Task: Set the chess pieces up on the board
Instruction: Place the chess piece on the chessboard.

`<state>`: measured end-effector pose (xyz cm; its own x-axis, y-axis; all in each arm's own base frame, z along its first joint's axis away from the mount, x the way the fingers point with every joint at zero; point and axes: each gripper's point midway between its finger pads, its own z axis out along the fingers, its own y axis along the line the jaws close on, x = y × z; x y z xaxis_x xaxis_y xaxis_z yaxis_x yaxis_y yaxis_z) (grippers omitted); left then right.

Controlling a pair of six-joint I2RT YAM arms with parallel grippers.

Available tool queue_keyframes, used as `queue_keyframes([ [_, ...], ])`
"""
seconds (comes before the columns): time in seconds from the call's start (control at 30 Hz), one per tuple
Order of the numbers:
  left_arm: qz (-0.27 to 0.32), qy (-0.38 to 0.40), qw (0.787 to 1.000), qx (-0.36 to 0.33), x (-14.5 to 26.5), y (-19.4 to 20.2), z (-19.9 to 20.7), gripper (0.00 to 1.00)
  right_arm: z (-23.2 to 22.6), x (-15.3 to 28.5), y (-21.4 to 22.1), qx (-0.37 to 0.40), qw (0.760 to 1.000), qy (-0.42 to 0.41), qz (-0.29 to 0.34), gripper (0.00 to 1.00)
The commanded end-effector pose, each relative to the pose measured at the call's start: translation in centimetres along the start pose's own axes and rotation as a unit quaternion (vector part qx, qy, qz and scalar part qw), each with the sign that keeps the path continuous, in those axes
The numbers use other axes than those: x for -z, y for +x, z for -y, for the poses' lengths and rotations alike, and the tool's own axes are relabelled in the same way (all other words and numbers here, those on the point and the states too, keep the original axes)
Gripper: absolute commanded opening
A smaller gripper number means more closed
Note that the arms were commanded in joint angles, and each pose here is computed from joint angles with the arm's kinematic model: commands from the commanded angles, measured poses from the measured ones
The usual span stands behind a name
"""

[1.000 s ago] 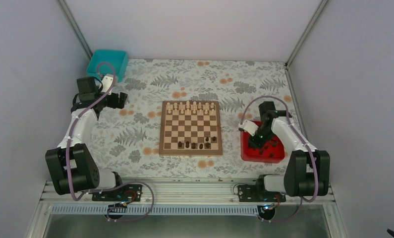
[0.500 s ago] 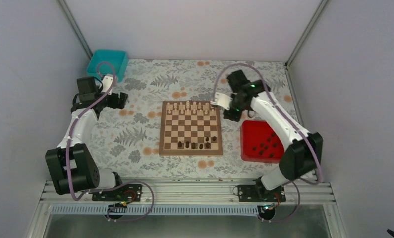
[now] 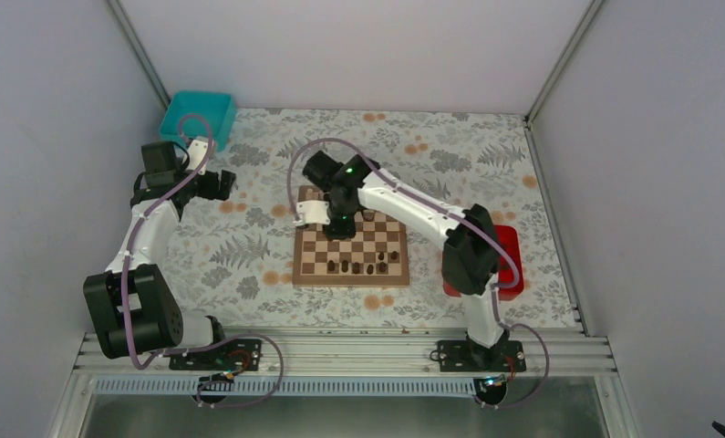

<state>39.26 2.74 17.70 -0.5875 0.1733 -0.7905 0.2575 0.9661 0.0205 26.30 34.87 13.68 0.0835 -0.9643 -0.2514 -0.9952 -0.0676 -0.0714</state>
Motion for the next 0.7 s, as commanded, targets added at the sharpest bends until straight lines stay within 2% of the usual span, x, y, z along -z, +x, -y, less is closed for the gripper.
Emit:
queue_keyframes([
  [0.0,0.015,0.0,1.0,-0.003,0.5,-1.0,-0.2,1.0,-1.4,-1.5,-1.5,0.018,0.999,-0.026,-0.008,0.13],
  [0.67,0.016,0.005,1.0,-0.004,0.5,-1.0,0.0,1.0,-6.6,-7.1,-3.0,0.061,0.993,-0.09,-0.04,0.12],
])
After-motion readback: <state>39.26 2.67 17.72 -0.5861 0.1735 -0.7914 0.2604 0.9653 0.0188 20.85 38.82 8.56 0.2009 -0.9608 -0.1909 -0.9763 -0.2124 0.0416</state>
